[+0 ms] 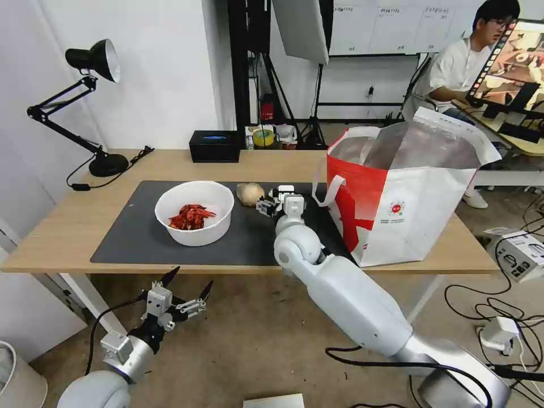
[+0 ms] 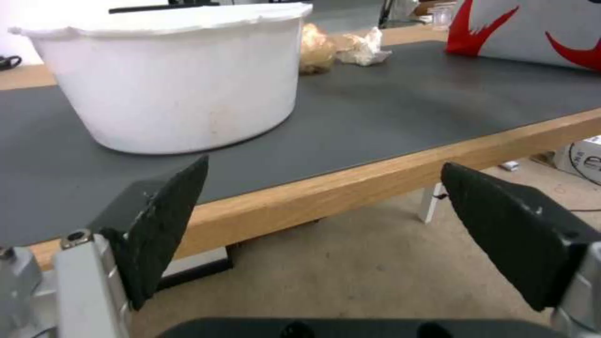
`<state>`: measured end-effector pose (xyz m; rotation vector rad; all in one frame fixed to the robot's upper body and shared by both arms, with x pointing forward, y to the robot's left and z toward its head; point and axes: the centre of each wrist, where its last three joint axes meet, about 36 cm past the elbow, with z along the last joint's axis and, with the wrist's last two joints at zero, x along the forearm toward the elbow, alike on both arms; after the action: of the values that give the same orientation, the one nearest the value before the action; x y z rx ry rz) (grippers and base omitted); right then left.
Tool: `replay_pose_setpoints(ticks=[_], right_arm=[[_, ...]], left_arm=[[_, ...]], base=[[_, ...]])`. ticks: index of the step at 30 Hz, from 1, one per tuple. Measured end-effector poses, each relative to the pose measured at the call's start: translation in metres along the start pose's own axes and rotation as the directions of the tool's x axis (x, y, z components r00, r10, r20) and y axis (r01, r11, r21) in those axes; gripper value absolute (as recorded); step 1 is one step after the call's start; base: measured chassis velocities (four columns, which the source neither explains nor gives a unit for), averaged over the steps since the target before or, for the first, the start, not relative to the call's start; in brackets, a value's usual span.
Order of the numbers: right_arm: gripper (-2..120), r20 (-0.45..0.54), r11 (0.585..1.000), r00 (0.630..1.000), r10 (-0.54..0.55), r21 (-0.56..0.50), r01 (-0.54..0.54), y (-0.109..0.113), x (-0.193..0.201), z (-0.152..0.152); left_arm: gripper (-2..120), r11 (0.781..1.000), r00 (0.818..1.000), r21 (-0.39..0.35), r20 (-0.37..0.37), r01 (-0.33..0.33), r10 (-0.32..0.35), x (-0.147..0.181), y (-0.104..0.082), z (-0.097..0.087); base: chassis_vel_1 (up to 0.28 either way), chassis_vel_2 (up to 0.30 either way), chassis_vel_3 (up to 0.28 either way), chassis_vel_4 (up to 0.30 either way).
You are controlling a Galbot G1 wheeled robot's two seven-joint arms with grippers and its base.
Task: Pick up the trash from the table and place it into the takeout bag.
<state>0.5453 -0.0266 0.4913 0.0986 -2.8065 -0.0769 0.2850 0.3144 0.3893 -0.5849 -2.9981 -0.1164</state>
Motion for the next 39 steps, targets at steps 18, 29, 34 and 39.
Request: replay_pose_setpoints(ticks=[18, 29, 34, 39], right_arm=[[100, -0.054, 0.995, 0.994, 0.1, 0.011, -0.099, 0.02, -0.03, -0.023], [100, -0.099, 0.988, 0.984, 0.15, 0.055, -0.145, 0.019, -0.052, -0.028], [100, -0.115, 0.987, 0.981, 0.155, 0.069, -0.148, 0.021, -0.062, -0.031], [100, -0.133, 0.988, 0.981, 0.138, 0.086, -0.128, 0.019, -0.069, -0.034]], left_arm=[[100, 1.0, 1.0, 0.001, -0.002, -0.009, 0.009, -0.001, -0.002, 0.001], [100, 1.0, 1.0, -0.004, 0.01, -0.019, 0.019, -0.004, -0.006, -0.001], [100, 1.0, 1.0, -0.006, 0.014, -0.017, 0.017, -0.005, -0.005, -0.002], [100, 1.0, 1.0, -0.006, 0.017, -0.017, 0.017, -0.005, -0.005, -0.003]], base=[[0.0, 0.0, 0.0, 0.0], [0.0, 0.0, 0.0, 0.0], [0.0, 0.0, 0.0, 0.0], [0.0, 0.0, 0.0, 0.0]])
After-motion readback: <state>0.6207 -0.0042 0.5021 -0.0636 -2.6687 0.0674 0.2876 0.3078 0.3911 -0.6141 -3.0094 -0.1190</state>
